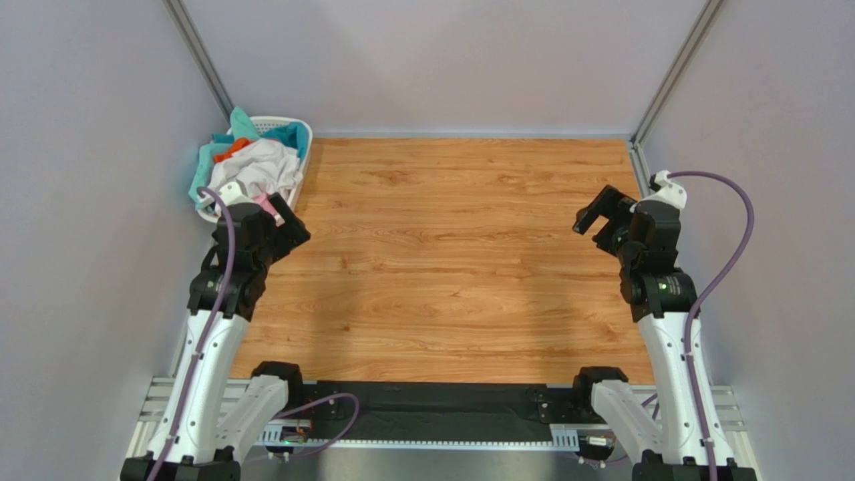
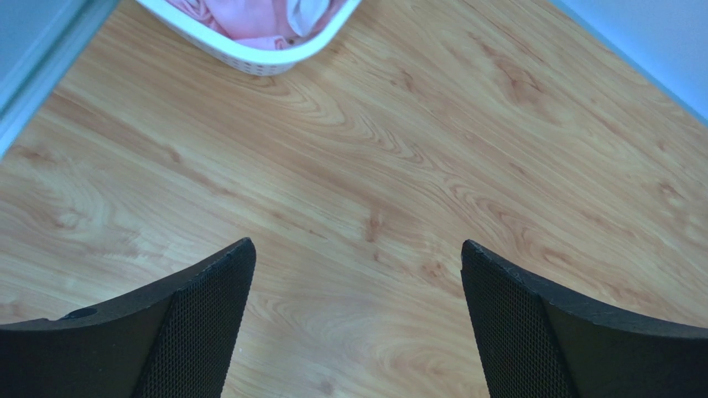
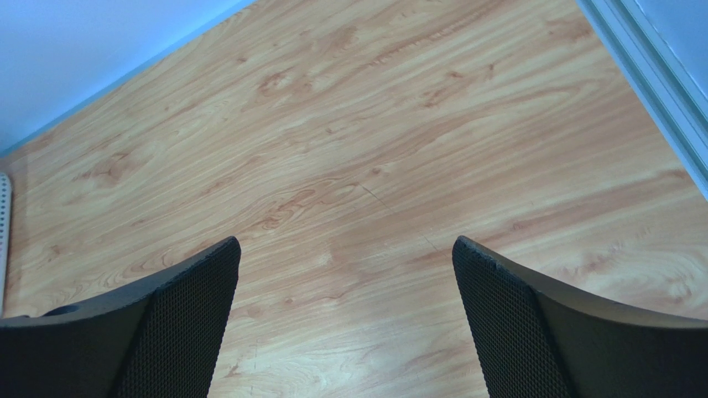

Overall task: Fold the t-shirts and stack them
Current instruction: Grab the tshirt from the pile

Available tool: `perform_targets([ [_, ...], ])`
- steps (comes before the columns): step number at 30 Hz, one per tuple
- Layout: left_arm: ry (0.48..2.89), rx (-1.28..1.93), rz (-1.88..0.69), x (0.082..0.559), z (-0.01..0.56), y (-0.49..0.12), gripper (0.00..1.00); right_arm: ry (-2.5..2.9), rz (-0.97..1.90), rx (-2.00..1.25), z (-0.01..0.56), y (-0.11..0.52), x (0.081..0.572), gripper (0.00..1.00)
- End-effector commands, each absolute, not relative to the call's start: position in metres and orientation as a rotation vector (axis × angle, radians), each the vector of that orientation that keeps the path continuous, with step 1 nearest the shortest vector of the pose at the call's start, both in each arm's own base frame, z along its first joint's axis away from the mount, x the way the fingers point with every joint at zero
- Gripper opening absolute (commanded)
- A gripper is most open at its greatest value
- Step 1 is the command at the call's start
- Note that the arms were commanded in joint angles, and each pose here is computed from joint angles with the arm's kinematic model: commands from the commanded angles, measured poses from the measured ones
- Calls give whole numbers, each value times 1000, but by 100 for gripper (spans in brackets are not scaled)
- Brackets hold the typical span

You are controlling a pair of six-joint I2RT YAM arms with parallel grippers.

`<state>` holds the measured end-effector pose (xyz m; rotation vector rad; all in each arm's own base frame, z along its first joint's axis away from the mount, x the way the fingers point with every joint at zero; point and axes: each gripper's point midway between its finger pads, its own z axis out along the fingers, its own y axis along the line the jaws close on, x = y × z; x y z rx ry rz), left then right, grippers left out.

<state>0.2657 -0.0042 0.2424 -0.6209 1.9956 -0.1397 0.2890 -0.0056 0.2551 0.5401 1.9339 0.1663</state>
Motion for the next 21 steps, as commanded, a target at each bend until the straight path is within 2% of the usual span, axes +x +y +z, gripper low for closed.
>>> perform_targets([
  [1,1868,-645,-21,295,275,19,100,1864,218,397,278,5,297,100],
  [8,1892,-688,41,379,267,39,100,1881,266,353,280,15,302,100],
  [12,1801,-692,72,440,261,57,100,1936,258,339,273,16,308,100],
  [15,1753,-709,41,469,251,66,100,1945,299,298,272,24,310,100],
  [21,1648,-722,131,492,243,89,100,1949,304,276,269,26,313,100],
])
